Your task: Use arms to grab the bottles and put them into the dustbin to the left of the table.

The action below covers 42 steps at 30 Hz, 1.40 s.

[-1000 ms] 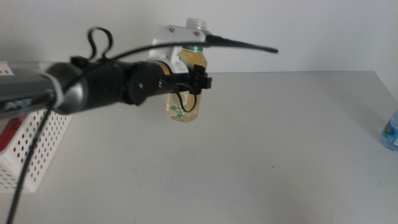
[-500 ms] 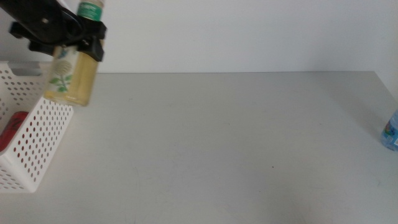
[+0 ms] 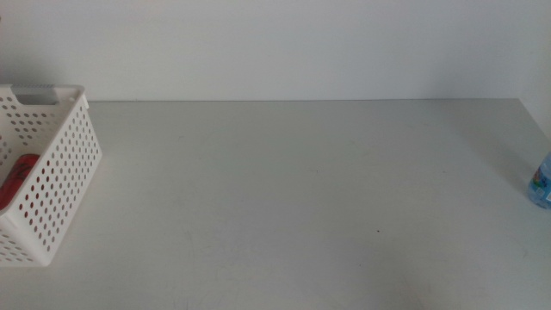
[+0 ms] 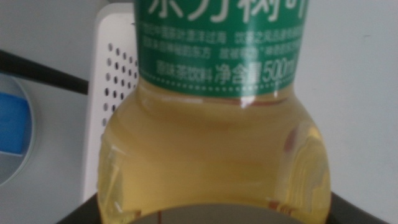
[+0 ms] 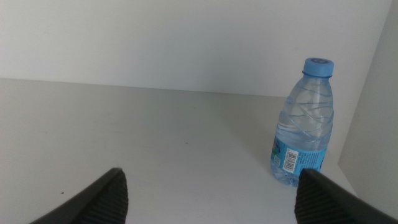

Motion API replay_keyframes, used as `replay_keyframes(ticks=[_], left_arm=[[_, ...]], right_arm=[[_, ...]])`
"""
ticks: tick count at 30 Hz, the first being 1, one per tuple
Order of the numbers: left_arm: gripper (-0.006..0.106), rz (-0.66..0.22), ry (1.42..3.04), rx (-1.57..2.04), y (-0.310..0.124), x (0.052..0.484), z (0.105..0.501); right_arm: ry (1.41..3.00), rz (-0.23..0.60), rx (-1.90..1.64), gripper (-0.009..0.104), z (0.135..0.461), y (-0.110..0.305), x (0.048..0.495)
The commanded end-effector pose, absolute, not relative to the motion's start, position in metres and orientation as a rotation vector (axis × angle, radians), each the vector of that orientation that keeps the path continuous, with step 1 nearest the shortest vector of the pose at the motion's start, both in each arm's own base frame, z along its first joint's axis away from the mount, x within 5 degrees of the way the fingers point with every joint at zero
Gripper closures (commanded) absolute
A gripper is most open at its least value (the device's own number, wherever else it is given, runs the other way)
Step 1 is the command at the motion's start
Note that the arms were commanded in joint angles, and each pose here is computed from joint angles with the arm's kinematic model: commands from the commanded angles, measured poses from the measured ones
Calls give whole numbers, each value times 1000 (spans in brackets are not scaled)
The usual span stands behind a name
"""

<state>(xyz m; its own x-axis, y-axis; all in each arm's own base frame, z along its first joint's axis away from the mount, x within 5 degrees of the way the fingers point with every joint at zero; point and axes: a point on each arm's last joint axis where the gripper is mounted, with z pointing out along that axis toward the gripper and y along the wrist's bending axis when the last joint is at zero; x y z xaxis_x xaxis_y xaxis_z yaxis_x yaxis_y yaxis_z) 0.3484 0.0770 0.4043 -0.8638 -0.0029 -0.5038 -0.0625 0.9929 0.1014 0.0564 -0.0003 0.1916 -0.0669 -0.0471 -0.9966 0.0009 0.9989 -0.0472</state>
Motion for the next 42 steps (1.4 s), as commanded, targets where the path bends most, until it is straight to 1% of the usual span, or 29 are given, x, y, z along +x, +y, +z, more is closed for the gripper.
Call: replay_keyframes(ticks=[1, 5, 13, 17, 20, 22, 25, 27, 28, 29, 31, 34, 37, 40, 42], left_arm=[[102, 186, 2565, -58, 85, 336, 424], [102, 185, 2652, -107, 102, 348, 399], [102, 204, 2833, -104, 114, 373, 338], [102, 180, 2922, -108, 116, 382, 306], [102, 159, 2967, -129, 117, 387, 287], [100, 130, 2982, -133, 117, 390, 280], [89, 99, 2986, -138, 116, 393, 274], [77, 98, 2989, -138, 116, 394, 272], [62, 100, 2989, -138, 116, 394, 272], [25, 86, 2989, -140, 115, 394, 272], [6, 62, 2988, -144, 114, 394, 272], [7, -8, 2978, -158, 109, 394, 277], [7, -43, 2939, -162, 105, 390, 290], [7, -41, 2883, -153, 100, 382, 311], [7, -10, 2835, -133, 94, 373, 330]], right_arm=[[1528, -62, -46, 1, 203, -1, 55], [1528, -62, -46, 1, 203, -1, 55], [1528, -62, -46, 1, 203, -1, 55], [1528, -62, -46, 1, 203, -1, 55], [1528, -62, -46, 1, 203, -1, 55], [1528, -62, -46, 1, 203, -1, 55], [1528, -62, -46, 1, 203, -1, 55], [1528, -62, -46, 1, 203, -1, 55], [1528, -62, -46, 1, 203, -1, 55], [1528, -62, -46, 1, 203, -1, 55], [1528, -62, -46, 1, 203, -1, 55], [1528, -62, -46, 1, 203, -1, 55], [1528, -62, -46, 1, 203, -1, 55], [1528, -62, -46, 1, 203, -1, 55], [1528, -62, -46, 1, 203, -1, 55]])
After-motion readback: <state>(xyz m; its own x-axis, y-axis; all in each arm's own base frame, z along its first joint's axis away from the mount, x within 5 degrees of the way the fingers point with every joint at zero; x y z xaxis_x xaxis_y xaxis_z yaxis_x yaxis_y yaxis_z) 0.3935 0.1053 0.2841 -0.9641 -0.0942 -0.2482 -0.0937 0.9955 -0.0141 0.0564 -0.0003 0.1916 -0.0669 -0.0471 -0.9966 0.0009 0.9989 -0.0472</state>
